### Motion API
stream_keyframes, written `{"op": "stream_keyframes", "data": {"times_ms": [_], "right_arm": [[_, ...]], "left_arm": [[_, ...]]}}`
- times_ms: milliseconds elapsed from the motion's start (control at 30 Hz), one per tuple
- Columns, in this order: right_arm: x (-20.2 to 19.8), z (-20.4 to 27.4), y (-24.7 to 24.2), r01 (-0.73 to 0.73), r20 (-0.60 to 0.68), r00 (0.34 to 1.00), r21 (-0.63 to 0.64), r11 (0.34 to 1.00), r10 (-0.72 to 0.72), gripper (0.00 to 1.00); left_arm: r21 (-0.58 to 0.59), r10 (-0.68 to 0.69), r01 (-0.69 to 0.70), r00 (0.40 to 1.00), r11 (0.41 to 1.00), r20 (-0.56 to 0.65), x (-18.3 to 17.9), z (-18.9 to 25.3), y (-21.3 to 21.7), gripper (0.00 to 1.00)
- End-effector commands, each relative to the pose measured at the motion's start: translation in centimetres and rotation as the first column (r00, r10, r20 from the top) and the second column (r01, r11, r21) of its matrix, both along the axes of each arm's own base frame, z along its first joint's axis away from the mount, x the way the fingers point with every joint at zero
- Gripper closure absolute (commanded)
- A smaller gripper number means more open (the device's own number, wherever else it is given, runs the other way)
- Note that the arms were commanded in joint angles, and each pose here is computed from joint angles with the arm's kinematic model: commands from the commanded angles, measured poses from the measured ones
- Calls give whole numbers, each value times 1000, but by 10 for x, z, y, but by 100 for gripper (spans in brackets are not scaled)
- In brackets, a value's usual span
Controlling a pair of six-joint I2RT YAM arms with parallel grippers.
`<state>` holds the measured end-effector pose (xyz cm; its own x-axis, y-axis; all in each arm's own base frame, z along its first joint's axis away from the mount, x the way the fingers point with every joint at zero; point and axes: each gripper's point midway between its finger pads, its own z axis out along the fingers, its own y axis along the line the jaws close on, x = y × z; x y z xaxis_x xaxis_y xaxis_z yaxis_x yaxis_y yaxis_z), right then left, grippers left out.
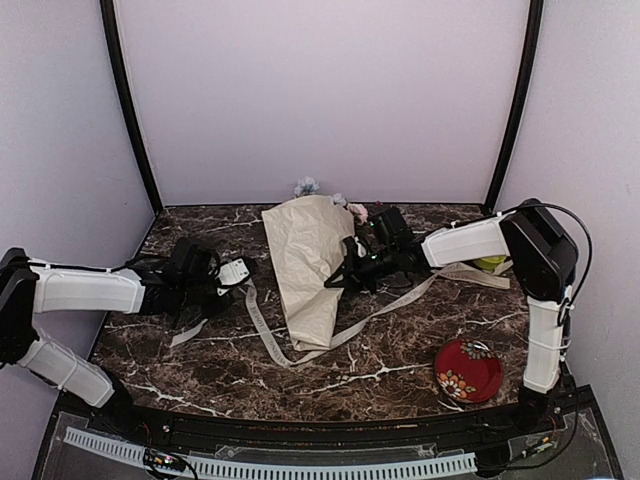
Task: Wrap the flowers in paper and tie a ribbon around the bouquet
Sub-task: Pick up the left side of the ribbon at the center of the board.
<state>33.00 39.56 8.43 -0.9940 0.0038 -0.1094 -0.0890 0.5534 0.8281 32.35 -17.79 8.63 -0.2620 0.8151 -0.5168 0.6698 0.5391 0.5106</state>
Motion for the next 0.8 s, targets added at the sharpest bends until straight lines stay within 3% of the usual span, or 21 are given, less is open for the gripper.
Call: {"op": "stream_keyframes", "data": {"times_ms": [0, 133, 267, 367, 467, 567, 767], "right_arm": [[12, 35, -1, 8, 48, 999, 66, 998, -11, 100], [10, 36, -1, 7, 38, 999, 71, 997, -10, 100], [7, 34, -2, 3, 31, 1000, 68, 998, -5, 100], [5, 33, -3, -4, 29, 1000, 65, 998, 2, 100], [4, 29, -4, -4, 20, 1000, 61, 998, 3, 100], [4, 36, -2, -3, 20, 1000, 79, 997, 2, 100], [8, 50, -4, 1, 54, 999, 71, 997, -5, 100]], "left_arm": [[-60, -198, 194, 978, 979, -61, -25, -11, -25, 100], [209, -58, 94, 984, 974, -171, -14, -63, 12, 100], [415, 198, -142, 976, 899, -94, 34, -87, 69, 100], [368, 309, -296, 951, 881, 26, 86, -71, 83, 100], [314, 331, -354, 935, 881, 127, 136, -47, 81, 100], [336, 334, -384, 921, 860, 200, 177, -31, 82, 100], [308, 323, -406, 902, 861, 286, 217, -7, 94, 100]]}}
